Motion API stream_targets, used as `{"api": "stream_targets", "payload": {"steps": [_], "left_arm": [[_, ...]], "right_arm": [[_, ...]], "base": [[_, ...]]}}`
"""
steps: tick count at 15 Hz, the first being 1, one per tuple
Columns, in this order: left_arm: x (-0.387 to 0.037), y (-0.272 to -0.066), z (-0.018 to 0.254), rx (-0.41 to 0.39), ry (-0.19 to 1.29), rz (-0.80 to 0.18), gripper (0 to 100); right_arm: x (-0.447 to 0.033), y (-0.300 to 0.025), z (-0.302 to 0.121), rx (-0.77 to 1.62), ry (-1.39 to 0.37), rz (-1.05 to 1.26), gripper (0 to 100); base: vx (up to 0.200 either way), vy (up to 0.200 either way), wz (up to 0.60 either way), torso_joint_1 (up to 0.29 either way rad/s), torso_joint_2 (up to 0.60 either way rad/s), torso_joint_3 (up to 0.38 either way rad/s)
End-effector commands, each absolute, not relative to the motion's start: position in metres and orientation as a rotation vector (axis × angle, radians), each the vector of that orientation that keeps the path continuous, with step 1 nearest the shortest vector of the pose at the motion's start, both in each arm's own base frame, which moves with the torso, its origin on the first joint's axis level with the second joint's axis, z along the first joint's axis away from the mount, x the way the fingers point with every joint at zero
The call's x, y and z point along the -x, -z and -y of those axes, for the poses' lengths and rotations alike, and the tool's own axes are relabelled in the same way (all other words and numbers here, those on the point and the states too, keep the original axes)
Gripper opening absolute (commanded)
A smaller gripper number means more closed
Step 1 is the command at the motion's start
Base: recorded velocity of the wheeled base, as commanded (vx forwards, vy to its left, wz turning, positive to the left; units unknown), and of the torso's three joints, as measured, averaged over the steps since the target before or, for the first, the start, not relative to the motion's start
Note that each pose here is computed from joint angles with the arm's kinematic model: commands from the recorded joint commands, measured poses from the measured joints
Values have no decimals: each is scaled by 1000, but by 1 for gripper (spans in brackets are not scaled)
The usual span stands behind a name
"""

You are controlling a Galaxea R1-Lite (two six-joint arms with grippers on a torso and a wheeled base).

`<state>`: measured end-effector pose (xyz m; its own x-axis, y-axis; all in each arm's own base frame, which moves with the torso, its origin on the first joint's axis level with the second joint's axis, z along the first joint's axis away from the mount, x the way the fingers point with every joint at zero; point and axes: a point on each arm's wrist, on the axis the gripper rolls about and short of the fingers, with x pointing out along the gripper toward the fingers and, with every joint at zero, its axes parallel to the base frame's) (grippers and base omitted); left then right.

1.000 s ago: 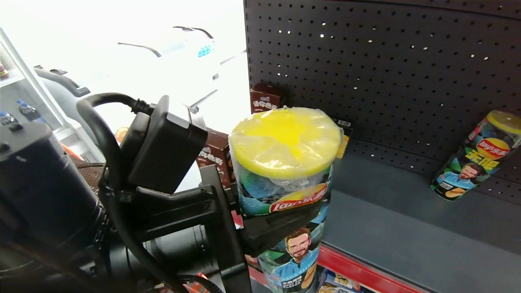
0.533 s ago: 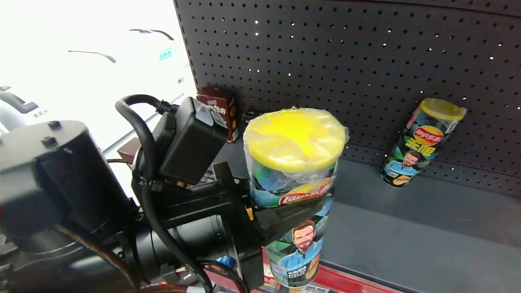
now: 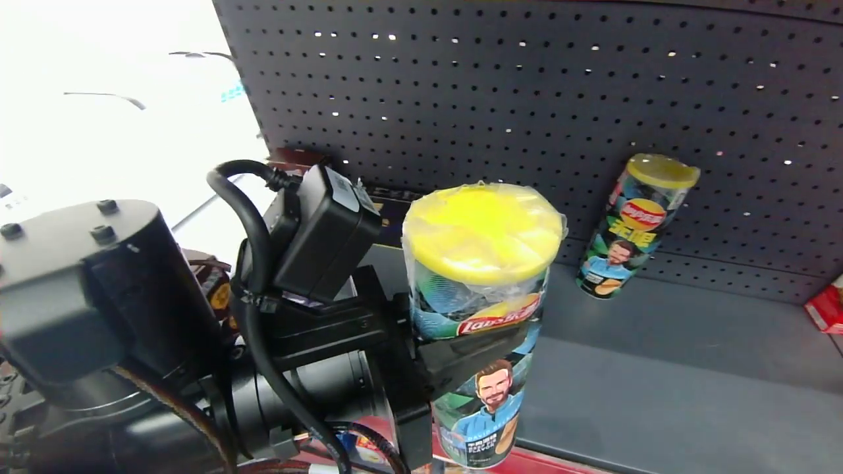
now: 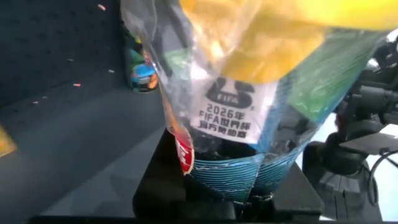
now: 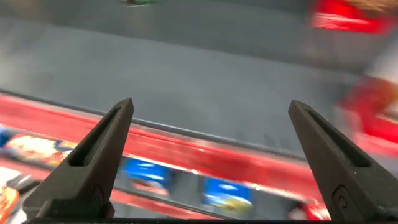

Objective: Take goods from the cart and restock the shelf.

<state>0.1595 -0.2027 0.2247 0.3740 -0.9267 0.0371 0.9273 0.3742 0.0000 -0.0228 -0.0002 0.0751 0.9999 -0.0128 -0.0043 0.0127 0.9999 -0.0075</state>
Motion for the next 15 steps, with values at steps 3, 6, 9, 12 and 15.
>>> {"api": "stream_targets", "payload": {"steps": [3,6,9,12,15], "left_arm": [[-159,-225,203,23,1190,35,0],[-160,-224,202,23,1187,31,0],[-160,-224,199,22,1178,33,0],[-165,-226,195,25,1157,41,0],[-167,-230,180,28,1108,61,0]], "right_arm": [[23,-75,0,8,14,-3,100],[23,-75,0,3,15,-3,100],[23,-75,0,5,14,-3,100],[23,-75,0,5,14,-3,100],[23,-75,0,5,14,-3,100]], "base": [[0,0,-600,4,1,-1],[0,0,-200,1,2,2],[0,0,0,0,0,0],[0,0,0,0,0,0],[0,0,0,0,0,0]]}}
